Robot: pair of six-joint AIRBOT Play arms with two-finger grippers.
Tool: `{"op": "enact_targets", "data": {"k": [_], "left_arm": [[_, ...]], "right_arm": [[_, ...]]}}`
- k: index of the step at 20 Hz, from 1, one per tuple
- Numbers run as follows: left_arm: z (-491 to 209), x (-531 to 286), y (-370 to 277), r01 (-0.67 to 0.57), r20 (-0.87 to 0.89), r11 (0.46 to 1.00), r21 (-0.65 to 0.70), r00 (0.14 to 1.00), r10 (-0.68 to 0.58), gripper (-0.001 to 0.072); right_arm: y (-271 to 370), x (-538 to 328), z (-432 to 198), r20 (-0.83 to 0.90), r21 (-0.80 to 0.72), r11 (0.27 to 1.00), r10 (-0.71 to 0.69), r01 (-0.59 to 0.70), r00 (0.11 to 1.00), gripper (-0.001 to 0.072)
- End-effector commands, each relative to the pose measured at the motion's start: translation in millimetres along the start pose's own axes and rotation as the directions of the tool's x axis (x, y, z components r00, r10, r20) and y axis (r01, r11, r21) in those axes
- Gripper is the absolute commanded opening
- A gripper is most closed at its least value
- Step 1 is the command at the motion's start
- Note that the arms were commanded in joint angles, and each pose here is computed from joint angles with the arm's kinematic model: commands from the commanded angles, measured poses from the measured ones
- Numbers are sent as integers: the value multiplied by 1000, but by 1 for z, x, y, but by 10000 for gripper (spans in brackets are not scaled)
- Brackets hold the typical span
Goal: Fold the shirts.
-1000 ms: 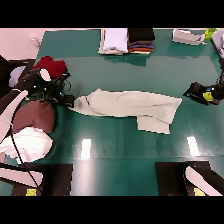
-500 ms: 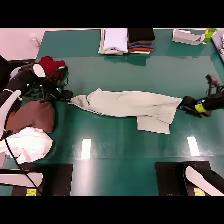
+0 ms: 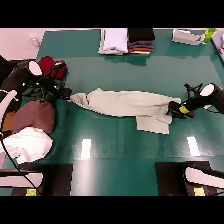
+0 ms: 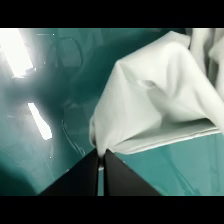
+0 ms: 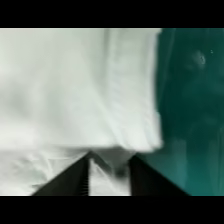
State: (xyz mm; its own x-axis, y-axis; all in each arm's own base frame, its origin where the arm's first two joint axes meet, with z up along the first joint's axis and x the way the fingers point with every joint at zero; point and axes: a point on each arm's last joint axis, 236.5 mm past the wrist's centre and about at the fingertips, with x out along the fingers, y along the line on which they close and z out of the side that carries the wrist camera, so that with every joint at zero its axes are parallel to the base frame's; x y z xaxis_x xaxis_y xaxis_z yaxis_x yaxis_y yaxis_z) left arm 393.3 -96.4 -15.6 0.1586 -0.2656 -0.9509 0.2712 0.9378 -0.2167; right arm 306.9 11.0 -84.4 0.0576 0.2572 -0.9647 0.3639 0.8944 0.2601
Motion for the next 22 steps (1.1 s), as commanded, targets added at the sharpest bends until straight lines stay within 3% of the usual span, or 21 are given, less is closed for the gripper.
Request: {"op": "enact_targets", "data": {"k": [1, 2, 4, 8, 12, 16, 19, 22], "left_arm": [[0, -1, 0, -1, 3, 1000, 0, 1000, 1, 22], [1, -5, 0, -3, 8, 1000, 3, 1000, 3, 22], [13, -29, 0, -30, 72, 1000, 9, 997, 29, 22], [55, -155, -21, -113, 385, 992, 64, 920, 80, 22], [58, -335, -66, -203, 740, 975, 91, 669, 70, 22], [4, -488, -113, -238, 938, 969, 70, 347, 17, 22], [-40, -564, -139, -258, 988, 964, 64, 149, -26, 21], [-60, -602, -150, -276, 998, 960, 58, 38, -49, 21]], "right_arm": [[3, 4, 8, -3, -36, 999, -24, 24, 1000, 100], [4, -5, 11, 19, -48, 998, -28, 29, 999, 50], [13, -39, 24, 112, -64, 998, -5, 12, 994, 19], [46, -184, 58, 451, -137, 990, 90, -31, 888, 18], [83, -367, 38, 775, -245, 969, 208, -19, 596, 18], [102, -493, -27, 904, -311, 950, 287, 29, 316, 18], [110, -536, -64, 922, -340, 939, 320, 58, 217, 18], [116, -559, -79, 923, -351, 934, 333, 71, 191, 17]]}}
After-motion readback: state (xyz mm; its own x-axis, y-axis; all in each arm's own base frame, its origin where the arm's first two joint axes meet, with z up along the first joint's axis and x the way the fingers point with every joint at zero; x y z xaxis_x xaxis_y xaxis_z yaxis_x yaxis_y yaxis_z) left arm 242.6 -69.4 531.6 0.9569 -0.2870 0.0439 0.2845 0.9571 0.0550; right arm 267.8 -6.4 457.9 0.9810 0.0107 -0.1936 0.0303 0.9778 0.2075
